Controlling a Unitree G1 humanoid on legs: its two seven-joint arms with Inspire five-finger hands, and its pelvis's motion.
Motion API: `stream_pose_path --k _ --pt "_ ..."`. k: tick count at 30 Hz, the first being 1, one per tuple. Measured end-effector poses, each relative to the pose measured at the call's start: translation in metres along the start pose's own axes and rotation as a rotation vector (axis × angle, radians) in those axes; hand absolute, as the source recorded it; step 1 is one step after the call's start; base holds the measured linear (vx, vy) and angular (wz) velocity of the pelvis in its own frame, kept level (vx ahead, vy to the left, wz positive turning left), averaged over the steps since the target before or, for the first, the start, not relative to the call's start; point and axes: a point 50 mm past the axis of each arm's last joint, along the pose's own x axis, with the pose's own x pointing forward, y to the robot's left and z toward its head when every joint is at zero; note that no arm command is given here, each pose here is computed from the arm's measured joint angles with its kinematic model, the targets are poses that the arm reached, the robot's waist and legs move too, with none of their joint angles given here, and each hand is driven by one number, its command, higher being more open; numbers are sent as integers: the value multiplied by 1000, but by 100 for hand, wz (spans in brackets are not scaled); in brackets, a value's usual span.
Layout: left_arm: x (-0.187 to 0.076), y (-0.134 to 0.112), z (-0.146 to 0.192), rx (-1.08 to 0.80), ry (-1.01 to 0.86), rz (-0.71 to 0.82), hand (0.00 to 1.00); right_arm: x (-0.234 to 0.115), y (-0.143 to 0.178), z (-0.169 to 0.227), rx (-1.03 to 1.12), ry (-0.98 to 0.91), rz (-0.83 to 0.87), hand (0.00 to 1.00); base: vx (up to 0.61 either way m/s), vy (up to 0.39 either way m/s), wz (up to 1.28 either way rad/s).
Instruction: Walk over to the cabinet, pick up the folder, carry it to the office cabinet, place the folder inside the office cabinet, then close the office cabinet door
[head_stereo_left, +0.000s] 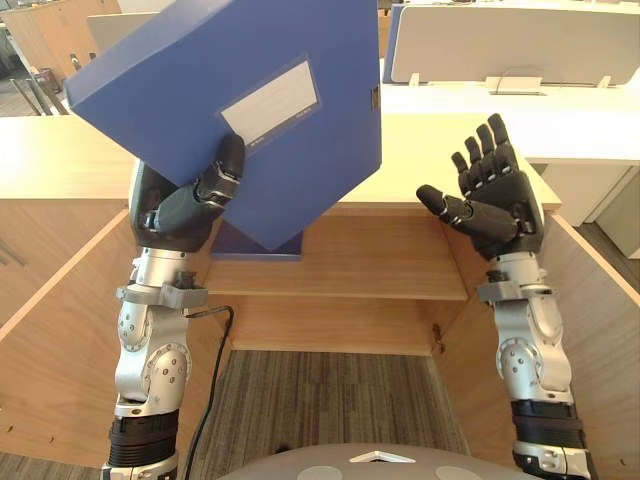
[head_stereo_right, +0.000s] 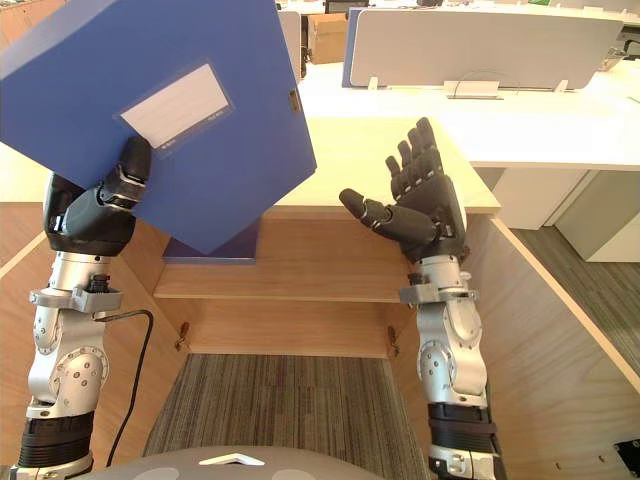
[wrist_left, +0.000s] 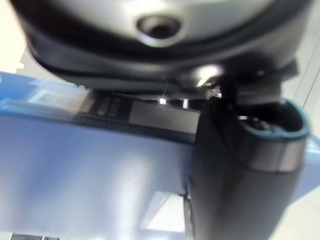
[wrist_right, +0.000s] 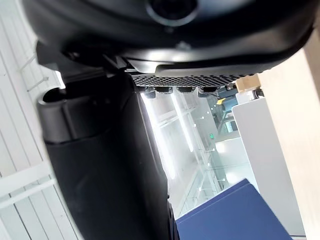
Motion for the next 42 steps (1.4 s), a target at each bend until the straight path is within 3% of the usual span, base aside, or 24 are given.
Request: stream_pose_path --k 14,24,25,34,42 --pt "31 -27 -10 -27 16 -256 0 64 42 43 -107 -155 351 100 0 0 2" --pt "54 -22 -5 -39 -62 -260 0 116 61 59 -137 -148 508 100 -10 -3 2" --pt "55 -22 -3 -39 -71 -264 0 118 63 61 -139 -153 513 0 0 0 0" --pt "71 -16 -5 -185 -159 -209 0 132 80 87 -56 -283 568 0 -14 -7 1" --pt "69 -27 -19 -312 -207 -205 0 129 88 85 447 -489 421 0 -4 -1 0"
